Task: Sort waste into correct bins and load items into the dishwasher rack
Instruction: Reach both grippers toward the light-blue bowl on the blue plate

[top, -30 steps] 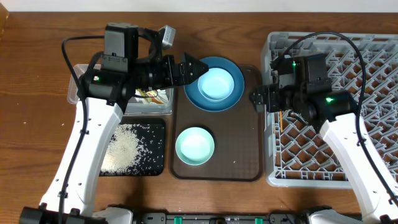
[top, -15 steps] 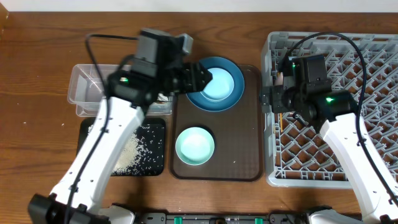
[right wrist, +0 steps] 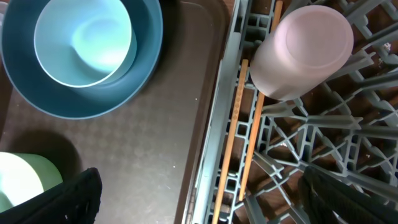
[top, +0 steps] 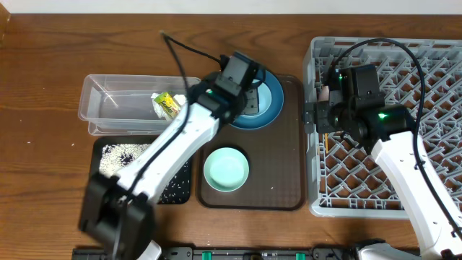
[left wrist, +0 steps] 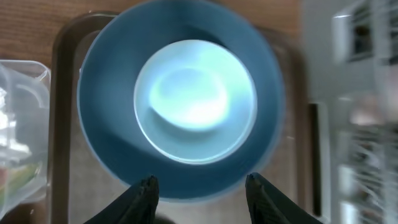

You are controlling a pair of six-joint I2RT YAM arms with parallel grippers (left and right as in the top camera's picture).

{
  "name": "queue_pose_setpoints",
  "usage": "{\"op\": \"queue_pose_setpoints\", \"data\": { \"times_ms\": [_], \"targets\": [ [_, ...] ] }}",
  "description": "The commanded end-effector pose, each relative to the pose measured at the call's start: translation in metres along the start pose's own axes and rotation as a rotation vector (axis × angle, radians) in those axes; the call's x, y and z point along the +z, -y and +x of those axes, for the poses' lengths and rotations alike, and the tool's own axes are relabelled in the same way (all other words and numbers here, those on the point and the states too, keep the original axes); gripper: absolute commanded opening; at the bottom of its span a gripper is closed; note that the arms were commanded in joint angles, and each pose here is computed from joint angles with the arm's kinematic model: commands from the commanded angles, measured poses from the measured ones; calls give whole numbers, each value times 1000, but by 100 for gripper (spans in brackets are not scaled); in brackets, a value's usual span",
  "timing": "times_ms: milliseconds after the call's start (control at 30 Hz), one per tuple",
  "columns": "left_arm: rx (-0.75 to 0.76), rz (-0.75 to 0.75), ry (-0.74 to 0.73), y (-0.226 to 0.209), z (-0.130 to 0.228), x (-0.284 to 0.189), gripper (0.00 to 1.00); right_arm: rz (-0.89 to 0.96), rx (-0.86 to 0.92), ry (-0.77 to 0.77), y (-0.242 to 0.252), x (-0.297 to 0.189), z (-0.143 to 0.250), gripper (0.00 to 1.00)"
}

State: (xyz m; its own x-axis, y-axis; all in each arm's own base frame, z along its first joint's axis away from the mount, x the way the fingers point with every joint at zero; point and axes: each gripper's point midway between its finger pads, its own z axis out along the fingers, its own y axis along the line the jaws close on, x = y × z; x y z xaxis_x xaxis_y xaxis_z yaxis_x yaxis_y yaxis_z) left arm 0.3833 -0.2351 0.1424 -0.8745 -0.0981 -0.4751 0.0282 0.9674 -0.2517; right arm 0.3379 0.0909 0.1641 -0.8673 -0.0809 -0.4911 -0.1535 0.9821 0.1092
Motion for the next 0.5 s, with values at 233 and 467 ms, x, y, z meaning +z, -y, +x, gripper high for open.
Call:
{"op": "queue_pose_setpoints", "data": {
  "times_ms": [233,467],
  "targets": [
    [-21,-152,-3,-33,3,71,49,38,-14,6,5,-2,-2,99],
    [-37,-188,-35,-50,9,90,49,38,-14,2,5,-2,-1,99]
  ]
}}
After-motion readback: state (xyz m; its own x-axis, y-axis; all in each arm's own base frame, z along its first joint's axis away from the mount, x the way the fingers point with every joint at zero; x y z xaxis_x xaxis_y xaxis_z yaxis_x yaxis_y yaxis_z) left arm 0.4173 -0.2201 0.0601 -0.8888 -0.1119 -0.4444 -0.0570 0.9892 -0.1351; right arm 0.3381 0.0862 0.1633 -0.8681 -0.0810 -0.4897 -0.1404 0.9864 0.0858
